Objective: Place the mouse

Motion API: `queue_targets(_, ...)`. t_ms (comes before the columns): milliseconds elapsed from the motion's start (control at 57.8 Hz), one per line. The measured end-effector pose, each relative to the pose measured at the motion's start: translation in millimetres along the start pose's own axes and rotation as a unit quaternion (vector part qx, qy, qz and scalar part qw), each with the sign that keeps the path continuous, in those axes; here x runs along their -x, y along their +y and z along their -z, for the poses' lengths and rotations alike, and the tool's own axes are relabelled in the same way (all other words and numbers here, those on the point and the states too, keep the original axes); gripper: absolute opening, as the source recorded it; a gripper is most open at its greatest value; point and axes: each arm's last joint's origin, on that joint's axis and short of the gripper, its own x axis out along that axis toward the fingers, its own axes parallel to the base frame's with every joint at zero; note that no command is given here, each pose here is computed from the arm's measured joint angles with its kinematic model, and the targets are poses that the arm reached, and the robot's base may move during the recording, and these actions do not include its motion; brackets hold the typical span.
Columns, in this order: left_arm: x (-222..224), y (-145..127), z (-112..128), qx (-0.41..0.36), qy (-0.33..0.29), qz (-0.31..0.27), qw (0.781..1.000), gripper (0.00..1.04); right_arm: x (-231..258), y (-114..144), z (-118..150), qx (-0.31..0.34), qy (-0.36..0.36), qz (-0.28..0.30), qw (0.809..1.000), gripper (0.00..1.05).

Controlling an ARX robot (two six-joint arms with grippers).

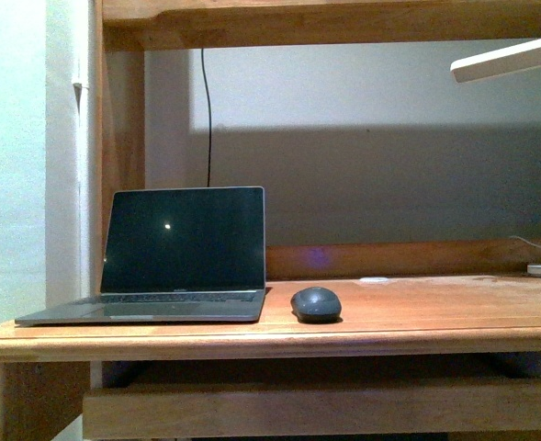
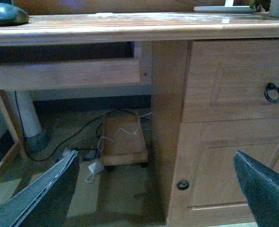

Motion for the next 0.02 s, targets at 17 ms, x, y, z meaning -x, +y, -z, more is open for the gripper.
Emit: queue_targets(17, 0.0, 0.0, 0.0, 0.000, 0.000, 0.000, 1.000, 0.97, 0.0, 0.0, 0.0, 0.000, 0.000, 0.000, 1.000, 0.97)
